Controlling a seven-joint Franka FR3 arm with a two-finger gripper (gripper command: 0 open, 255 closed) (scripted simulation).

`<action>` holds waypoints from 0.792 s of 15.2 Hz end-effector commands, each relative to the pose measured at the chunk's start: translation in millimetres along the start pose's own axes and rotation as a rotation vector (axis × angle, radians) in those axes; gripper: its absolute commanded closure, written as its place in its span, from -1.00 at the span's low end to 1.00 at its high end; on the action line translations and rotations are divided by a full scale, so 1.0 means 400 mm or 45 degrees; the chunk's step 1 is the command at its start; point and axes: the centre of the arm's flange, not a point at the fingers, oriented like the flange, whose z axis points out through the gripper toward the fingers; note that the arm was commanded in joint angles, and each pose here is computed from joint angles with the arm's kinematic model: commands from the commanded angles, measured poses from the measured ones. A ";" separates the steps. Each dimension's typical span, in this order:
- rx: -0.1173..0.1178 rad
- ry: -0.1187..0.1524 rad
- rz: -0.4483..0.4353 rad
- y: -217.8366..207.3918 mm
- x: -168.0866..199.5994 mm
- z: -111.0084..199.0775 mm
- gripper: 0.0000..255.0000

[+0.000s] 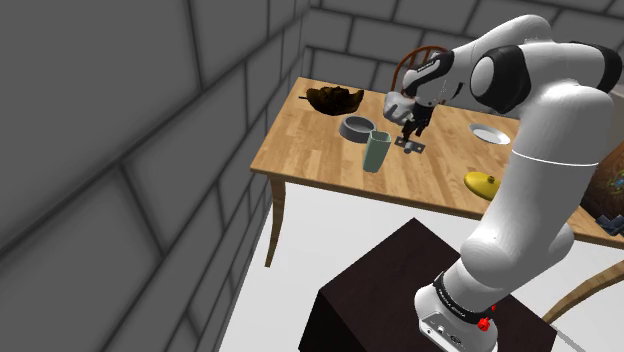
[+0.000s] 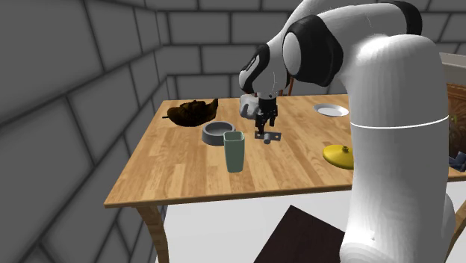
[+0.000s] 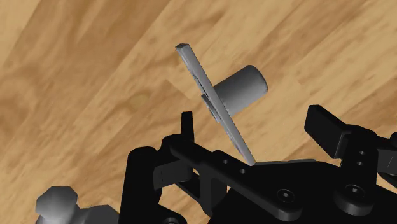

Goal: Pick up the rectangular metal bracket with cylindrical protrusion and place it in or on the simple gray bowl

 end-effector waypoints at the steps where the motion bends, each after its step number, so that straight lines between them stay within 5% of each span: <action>1: -0.001 0.000 -0.001 0.019 0.005 0.027 -1.00; 12: -0.001 0.000 -0.001 0.019 0.004 0.101 -1.00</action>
